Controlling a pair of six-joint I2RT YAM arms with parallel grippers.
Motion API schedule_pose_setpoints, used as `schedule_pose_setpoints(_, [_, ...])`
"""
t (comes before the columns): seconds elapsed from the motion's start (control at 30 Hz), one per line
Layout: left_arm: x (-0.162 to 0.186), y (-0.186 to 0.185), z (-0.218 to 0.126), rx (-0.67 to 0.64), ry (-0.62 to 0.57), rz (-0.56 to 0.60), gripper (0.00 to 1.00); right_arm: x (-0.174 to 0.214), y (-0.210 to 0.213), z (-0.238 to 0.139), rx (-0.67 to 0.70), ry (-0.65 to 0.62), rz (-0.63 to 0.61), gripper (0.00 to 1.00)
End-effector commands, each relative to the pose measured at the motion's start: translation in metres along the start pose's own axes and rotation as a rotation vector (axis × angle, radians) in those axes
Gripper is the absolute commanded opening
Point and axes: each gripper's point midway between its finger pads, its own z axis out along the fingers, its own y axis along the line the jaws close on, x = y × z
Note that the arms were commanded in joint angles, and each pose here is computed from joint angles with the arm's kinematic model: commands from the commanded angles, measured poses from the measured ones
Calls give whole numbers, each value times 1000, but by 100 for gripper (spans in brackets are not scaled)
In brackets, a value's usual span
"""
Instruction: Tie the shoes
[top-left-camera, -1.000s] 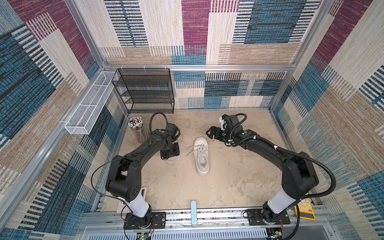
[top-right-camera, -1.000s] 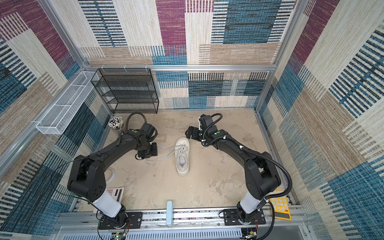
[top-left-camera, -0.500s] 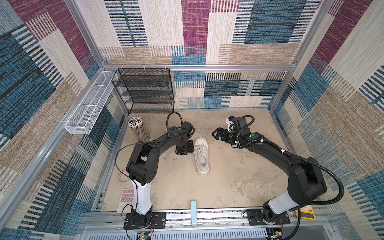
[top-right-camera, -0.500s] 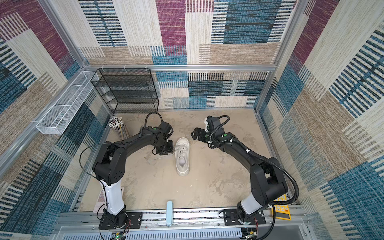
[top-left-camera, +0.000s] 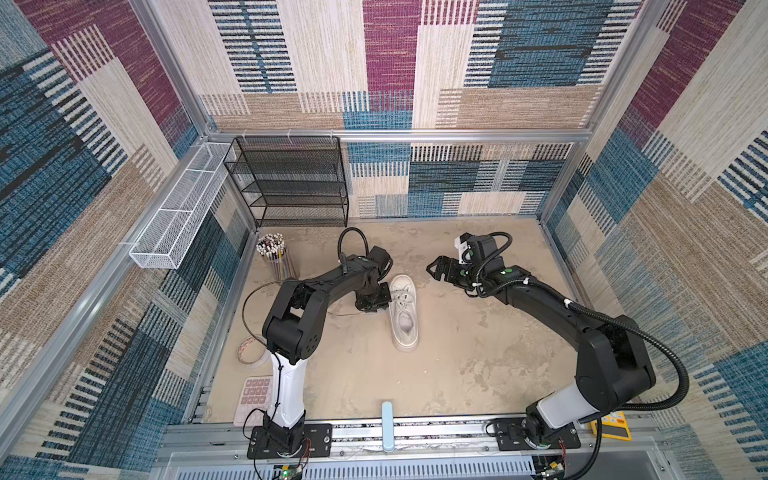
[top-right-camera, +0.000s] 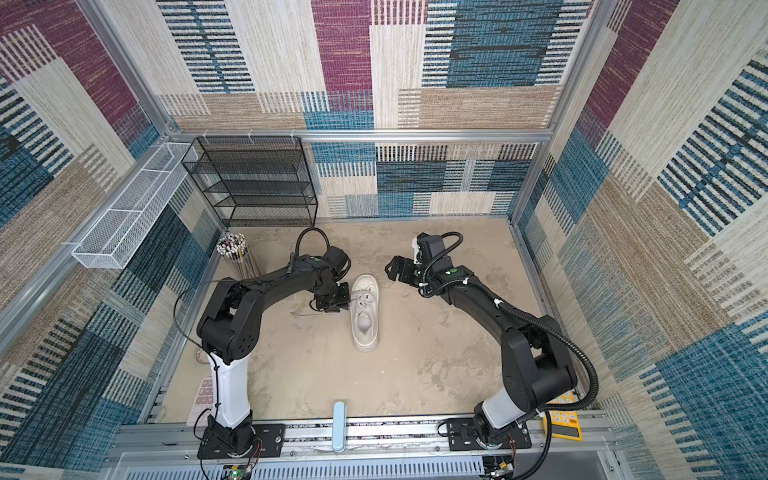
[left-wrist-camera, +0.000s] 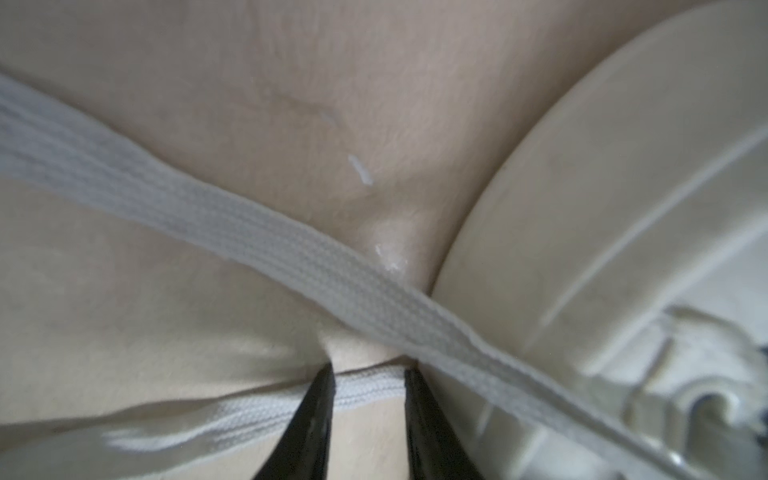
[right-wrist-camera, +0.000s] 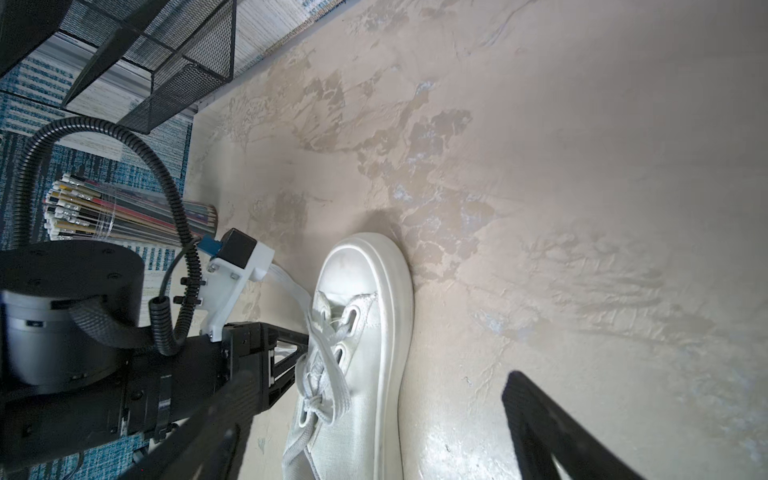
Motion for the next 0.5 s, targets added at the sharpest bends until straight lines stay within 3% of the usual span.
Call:
schedule_pose_setpoints(0.0, [-3, 3, 4, -48, -30, -10, 30, -5, 4, 0, -21, -21, -12, 95])
schedule_pose_setpoints(0.2, [0, 10, 12, -123, -38, 22, 23, -3, -1, -3, -16, -28, -5, 95])
schedule_pose_setpoints(0.47, [-4, -6, -5, -86, -79, 46, 0, 4, -7, -5, -9, -21, 2, 95])
